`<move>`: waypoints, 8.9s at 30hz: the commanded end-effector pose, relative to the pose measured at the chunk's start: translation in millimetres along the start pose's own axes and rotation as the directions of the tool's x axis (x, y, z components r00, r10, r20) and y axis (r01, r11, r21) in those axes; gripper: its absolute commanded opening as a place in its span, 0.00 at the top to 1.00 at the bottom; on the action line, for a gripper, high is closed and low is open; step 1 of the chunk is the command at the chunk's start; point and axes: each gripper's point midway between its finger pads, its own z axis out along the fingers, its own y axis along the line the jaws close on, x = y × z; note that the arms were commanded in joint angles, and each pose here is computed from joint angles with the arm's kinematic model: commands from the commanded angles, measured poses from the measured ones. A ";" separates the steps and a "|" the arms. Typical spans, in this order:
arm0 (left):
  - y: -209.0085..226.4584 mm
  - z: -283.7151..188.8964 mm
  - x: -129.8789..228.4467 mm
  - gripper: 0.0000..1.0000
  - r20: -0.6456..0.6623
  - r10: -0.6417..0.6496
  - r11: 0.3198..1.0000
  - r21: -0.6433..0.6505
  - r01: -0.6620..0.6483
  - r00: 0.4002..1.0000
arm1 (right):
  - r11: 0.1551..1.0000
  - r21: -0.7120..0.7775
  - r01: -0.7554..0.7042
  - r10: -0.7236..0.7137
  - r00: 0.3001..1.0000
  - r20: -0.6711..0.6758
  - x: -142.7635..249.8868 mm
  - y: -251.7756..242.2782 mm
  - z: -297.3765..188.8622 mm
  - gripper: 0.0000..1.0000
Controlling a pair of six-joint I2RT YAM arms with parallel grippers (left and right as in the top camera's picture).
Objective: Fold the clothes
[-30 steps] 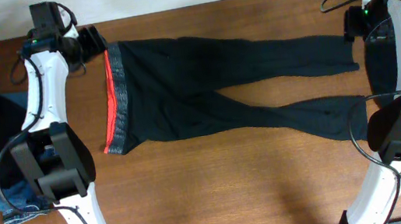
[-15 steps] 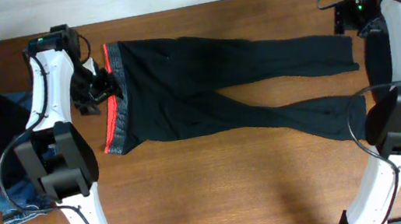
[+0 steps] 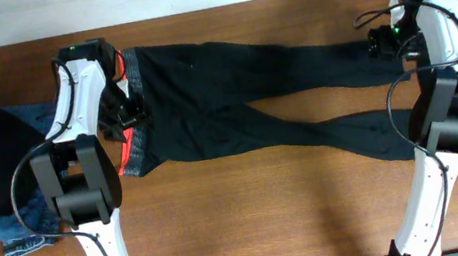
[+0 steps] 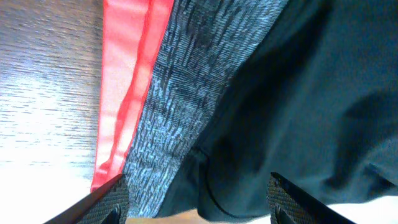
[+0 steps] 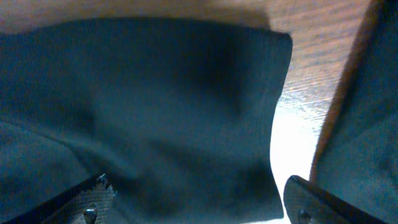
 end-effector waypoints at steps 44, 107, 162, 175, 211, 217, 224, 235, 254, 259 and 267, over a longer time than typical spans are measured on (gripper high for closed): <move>38.9 66.2 58.9 0.31 -0.238 -0.030 0.990 -0.139 -0.004 0.971 | 0.974 0.164 -0.157 0.110 0.959 0.261 -61.0 -58.4 41.4 0.64; 37.0 68.9 48.1 0.25 -0.195 -0.021 0.992 -0.130 -0.004 0.981 | 0.979 -0.129 -0.155 0.137 0.981 -0.139 59.1 8.2 -124.4 0.20; 37.2 68.7 49.0 0.25 -0.199 -0.022 0.991 -0.130 -0.004 0.980 | 0.981 -0.193 -0.011 -0.017 0.990 -0.143 156.4 81.5 -198.1 0.01; 37.0 69.3 46.4 0.24 -0.189 -0.021 0.992 -0.128 -0.004 0.982 | 0.976 -0.203 0.077 -0.094 0.993 -0.078 147.7 89.3 -169.3 0.01; 36.6 69.8 44.0 0.22 -0.179 -0.019 0.992 -0.126 -0.004 0.984 | 0.952 0.086 -0.295 0.307 0.914 -0.266 231.4 -8.4 -21.4 0.01; 36.1 70.0 42.9 0.22 -0.175 -0.017 0.992 -0.126 -0.005 0.985 | 0.948 0.084 -0.307 0.318 0.919 -0.234 229.8 -12.3 -10.6 0.01; 36.1 70.1 42.8 0.22 -0.174 -0.017 0.992 -0.126 -0.005 0.985 | 0.948 0.078 -0.310 0.319 0.928 -0.193 232.2 -12.5 9.2 0.01; 36.0 70.1 42.4 0.22 -0.172 -0.017 0.992 -0.125 -0.005 0.985 | 0.948 0.059 -0.314 0.319 0.931 -0.176 230.6 -10.0 15.0 0.96; 36.0 70.2 41.8 0.21 -0.170 -0.016 0.992 -0.125 -0.005 0.985 | 0.948 0.014 -0.318 0.318 0.947 -0.052 160.1 -15.8 -67.7 0.95; 35.9 70.3 41.8 0.22 -0.170 -0.016 0.992 -0.125 -0.005 0.985 | 0.948 0.028 -0.318 0.319 0.947 -0.033 155.4 -19.9 -65.1 0.83; 36.3 70.2 41.8 0.22 -0.170 -0.017 0.992 -0.125 -0.004 0.985 | 0.943 0.051 -0.329 0.332 0.942 -0.051 161.1 -22.7 -65.3 0.81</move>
